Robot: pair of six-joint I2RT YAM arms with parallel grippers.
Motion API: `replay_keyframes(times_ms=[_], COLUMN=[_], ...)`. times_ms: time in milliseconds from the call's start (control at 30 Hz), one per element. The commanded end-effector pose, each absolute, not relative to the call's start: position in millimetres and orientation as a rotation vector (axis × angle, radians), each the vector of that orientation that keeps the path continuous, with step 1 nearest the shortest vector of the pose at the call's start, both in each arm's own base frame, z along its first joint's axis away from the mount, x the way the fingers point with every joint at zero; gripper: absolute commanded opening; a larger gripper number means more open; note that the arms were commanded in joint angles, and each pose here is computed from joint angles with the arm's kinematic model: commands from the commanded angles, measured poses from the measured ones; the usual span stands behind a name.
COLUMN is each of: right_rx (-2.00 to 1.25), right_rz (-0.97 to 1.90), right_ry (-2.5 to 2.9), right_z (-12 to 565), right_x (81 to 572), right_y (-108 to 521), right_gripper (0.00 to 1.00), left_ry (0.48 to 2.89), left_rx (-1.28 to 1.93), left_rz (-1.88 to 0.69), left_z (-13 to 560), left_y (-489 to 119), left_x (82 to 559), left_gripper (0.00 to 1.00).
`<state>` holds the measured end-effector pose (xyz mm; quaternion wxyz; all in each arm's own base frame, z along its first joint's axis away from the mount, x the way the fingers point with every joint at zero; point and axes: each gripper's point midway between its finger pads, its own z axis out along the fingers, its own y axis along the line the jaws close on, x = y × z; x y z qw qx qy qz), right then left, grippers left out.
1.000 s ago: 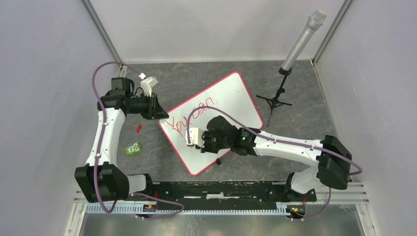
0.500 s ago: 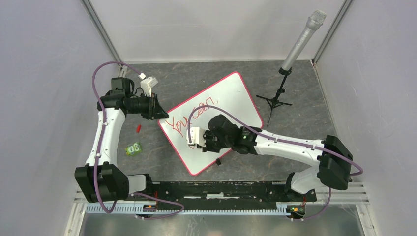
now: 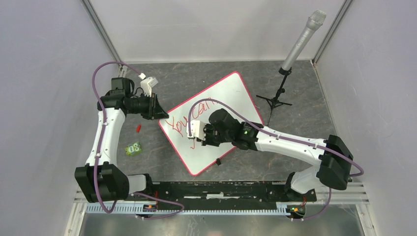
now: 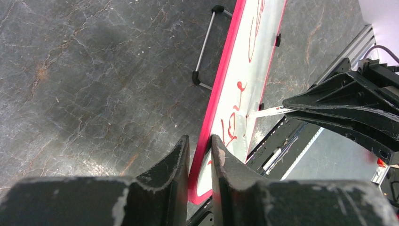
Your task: Write a sentence on the whiteboard
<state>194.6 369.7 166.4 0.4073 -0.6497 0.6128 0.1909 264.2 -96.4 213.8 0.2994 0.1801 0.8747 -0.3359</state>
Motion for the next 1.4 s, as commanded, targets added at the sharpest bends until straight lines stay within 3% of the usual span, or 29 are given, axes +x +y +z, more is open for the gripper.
replay_keyframes(times_ms=[0,567,967,1367], right_rx=[-1.642,-1.757,-1.673,-1.606], right_rz=[0.483,0.564,0.618,0.499], right_ry=[1.552,1.591,1.476,1.585], right_z=[164.4,125.2,189.3,170.8], right_x=[194.4,148.8,154.7,190.2], right_y=[368.3,364.4,385.7,346.1], right_gripper=[0.00,0.00,0.00,0.00], left_ry=[2.292,2.288,2.289,2.289], left_rx=[0.524,0.526,0.521,0.518], left_rz=[-0.877,-0.873,-0.874,-0.878], left_z=[218.5,219.1,220.1,220.8], left_y=[-96.8,-96.9,-97.0,-97.4], left_x=[269.3,266.9,268.1,268.5], left_gripper=[0.18,0.17,0.17,0.17])
